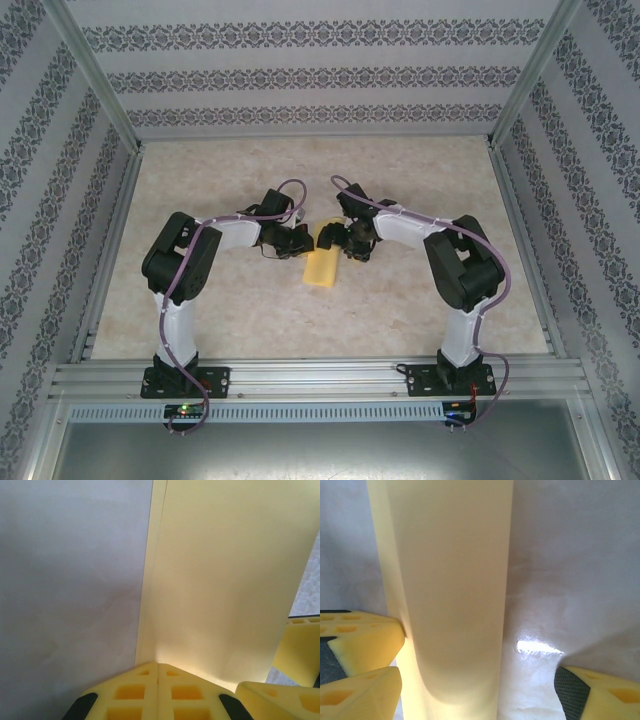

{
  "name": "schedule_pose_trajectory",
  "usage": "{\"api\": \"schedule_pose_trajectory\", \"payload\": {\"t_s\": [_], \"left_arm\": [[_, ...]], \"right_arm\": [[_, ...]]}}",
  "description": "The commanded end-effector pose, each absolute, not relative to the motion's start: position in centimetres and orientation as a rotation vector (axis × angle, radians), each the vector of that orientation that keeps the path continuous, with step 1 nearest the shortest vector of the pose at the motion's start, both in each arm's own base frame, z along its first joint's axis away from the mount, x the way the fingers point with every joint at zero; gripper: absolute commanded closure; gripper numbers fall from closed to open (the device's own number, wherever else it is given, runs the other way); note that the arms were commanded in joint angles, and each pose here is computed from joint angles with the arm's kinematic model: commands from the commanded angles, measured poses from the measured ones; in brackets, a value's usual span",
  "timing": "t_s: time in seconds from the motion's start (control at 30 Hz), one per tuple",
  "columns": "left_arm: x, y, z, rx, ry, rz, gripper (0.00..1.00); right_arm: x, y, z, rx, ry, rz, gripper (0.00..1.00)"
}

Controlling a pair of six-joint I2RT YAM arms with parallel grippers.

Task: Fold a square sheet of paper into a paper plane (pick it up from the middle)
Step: Hold the square sheet of paper at the center of the table.

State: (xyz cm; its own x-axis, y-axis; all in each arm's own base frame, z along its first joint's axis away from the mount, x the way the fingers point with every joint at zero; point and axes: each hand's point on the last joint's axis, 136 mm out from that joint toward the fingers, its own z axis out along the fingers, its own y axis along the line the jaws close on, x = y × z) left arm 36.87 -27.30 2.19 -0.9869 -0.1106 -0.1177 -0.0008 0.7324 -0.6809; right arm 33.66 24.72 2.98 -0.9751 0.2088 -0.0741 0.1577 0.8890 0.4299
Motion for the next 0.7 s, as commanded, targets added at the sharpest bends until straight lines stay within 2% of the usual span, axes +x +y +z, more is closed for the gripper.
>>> {"api": "schedule_pose_trajectory", "payload": {"t_s": [0.0, 0.27, 0.43, 0.53, 0.6, 0.67], "left_arm": [[36.7, -27.8, 1.7, -0.049, 2.804, -1.082, 1.0], [36.8, -28.0, 1.9, -0.037, 2.801, -1.092, 1.0], [36.8, -28.0, 2.4, -0.034, 2.791, -1.096, 1.0], [37.2, -28.4, 4.3, -0.012, 2.743, -1.126, 0.93], [37.8, -28.4, 6.5, -0.008, 2.679, -1.131, 0.92], [38.5, -27.7, 8.7, -0.031, 2.608, -1.08, 0.84]], "right_arm": [[33.5, 24.0, 3.6, 0.353, 2.904, 0.712, 0.2], [32.4, 22.7, 1.6, 0.385, 2.977, 0.644, 0.29], [32.2, 22.8, 1.7, 0.318, 3.0, 0.543, 0.31], [32.1, 22.9, 1.2, 0.303, 3.024, 0.49, 0.32], [32.0, 22.5, 0.8, 0.324, 3.034, 0.454, 0.31], [31.9, 22.2, 0.5, 0.334, 3.04, 0.436, 0.31]]}}
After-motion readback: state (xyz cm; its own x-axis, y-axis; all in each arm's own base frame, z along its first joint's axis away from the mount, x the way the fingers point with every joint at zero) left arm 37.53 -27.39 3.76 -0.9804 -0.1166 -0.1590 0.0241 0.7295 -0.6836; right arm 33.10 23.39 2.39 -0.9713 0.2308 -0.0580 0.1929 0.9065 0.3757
